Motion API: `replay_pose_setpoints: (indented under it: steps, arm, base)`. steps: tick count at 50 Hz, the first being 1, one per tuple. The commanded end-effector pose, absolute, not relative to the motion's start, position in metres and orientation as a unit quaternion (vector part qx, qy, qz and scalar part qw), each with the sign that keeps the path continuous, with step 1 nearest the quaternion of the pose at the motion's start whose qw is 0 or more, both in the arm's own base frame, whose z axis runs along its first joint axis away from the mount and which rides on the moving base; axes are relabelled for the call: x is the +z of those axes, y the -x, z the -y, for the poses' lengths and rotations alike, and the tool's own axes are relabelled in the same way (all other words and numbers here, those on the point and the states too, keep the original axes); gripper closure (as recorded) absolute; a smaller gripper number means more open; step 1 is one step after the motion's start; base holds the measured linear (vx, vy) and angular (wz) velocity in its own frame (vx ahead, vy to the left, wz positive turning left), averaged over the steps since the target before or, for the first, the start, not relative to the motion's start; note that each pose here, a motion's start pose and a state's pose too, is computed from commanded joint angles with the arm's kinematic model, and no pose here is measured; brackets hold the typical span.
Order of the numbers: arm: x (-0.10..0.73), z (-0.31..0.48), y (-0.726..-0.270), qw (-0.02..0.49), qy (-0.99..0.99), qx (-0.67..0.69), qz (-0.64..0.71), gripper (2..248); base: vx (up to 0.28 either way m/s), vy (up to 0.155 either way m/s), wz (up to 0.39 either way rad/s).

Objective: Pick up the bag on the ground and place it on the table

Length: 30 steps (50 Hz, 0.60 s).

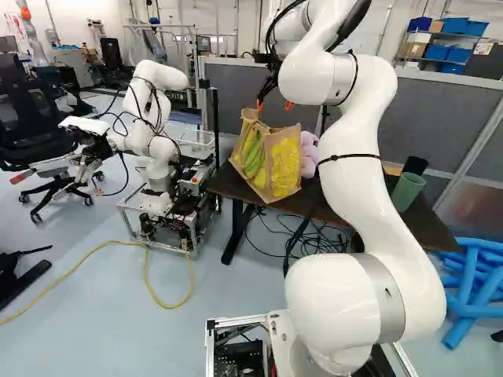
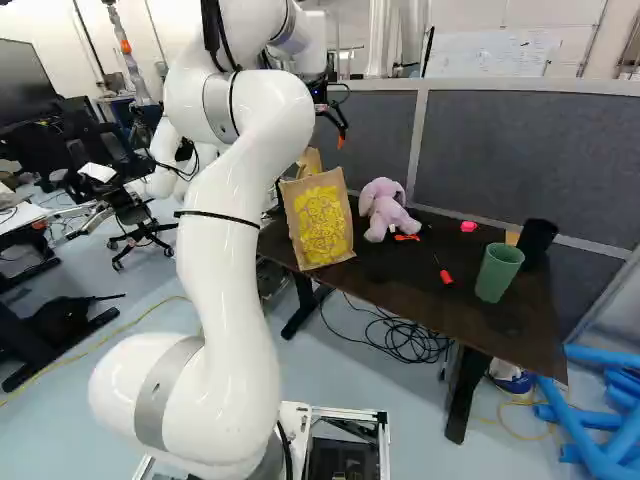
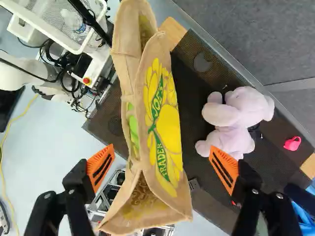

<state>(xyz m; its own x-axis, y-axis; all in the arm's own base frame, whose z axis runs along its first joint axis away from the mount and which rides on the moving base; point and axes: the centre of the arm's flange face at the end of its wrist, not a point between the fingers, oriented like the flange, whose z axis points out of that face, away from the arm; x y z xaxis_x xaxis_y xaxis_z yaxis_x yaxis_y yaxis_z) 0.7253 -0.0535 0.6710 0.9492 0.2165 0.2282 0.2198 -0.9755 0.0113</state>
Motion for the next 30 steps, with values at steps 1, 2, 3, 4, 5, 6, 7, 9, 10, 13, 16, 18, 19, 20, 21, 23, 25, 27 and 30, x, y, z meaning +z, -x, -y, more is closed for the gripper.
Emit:
replay_pose_setpoints:
  steps: [1, 2, 3, 4, 5, 6, 7, 9, 10, 13, 16, 18, 19, 20, 21, 23, 25, 27, 30]
  arm:
    - [0.672, 0.053, -0.725, 0.007, 0.987, -0.115, 0.111, 3]
    - [0.674, 0.053, -0.724, 0.007, 0.987, -0.114, 0.111, 3]
    - [0.675, 0.053, -0.723, 0.007, 0.987, -0.114, 0.111, 3]
    - [0.677, 0.053, -0.722, 0.007, 0.987, -0.114, 0.111, 3]
    - [0.678, 0.053, -0.721, 0.007, 0.987, -0.113, 0.111, 3]
    - [0.68, 0.053, -0.721, 0.008, 0.987, -0.113, 0.111, 3]
    - [0.681, 0.053, -0.72, 0.008, 0.987, -0.113, 0.111, 3]
    - [0.684, 0.053, -0.718, 0.008, 0.987, -0.112, 0.111, 3]
    - [0.685, 0.053, -0.717, 0.008, 0.988, -0.111, 0.111, 3]
    - [0.689, 0.053, -0.715, 0.008, 0.988, -0.109, 0.112, 3]
    - [0.693, 0.052, -0.712, 0.009, 0.988, -0.107, 0.112, 3]
    - [0.695, 0.052, -0.711, 0.009, 0.988, -0.104, 0.112, 3]
    - [0.695, 0.052, -0.71, 0.01, 0.988, -0.104, 0.112, 3]
    - [0.696, 0.052, -0.71, 0.01, 0.988, -0.102, 0.112, 3]
    - [0.696, 0.052, -0.71, 0.01, 0.988, -0.101, 0.112, 3]
    - [0.697, 0.052, -0.709, 0.011, 0.989, -0.099, 0.112, 3]
    - [0.697, 0.052, -0.708, 0.011, 0.989, -0.096, 0.113, 3]
    - [0.697, 0.052, -0.708, 0.012, 0.989, -0.094, 0.113, 3]
    - [0.697, 0.052, -0.707, 0.012, 0.989, -0.091, 0.113, 3]
  base:
    - [0.0, 0.0, 0.0]
    - [0.0, 0.0, 0.0]
    - [0.0, 0.0, 0.0]
    - [0.0, 0.0, 0.0]
    - [0.0, 0.0, 0.0]
    - [0.0, 0.0, 0.0]
    - [0.0, 0.0, 0.0]
    - [0.0, 0.0, 0.0]
    - [0.0, 0.0, 0.0]
    - [0.0, 0.0, 0.0]
    - [0.0, 0.0, 0.0]
    - [0.0, 0.0, 0.0]
    - [0.0, 0.0, 0.0]
    - [0.0, 0.0, 0.0]
    - [0.0, 0.0, 0.0]
    - [0.0, 0.0, 0.0]
    - [0.0, 0.0, 0.0]
    - [0.0, 0.0, 0.0]
    - [0.0, 0.0, 0.0]
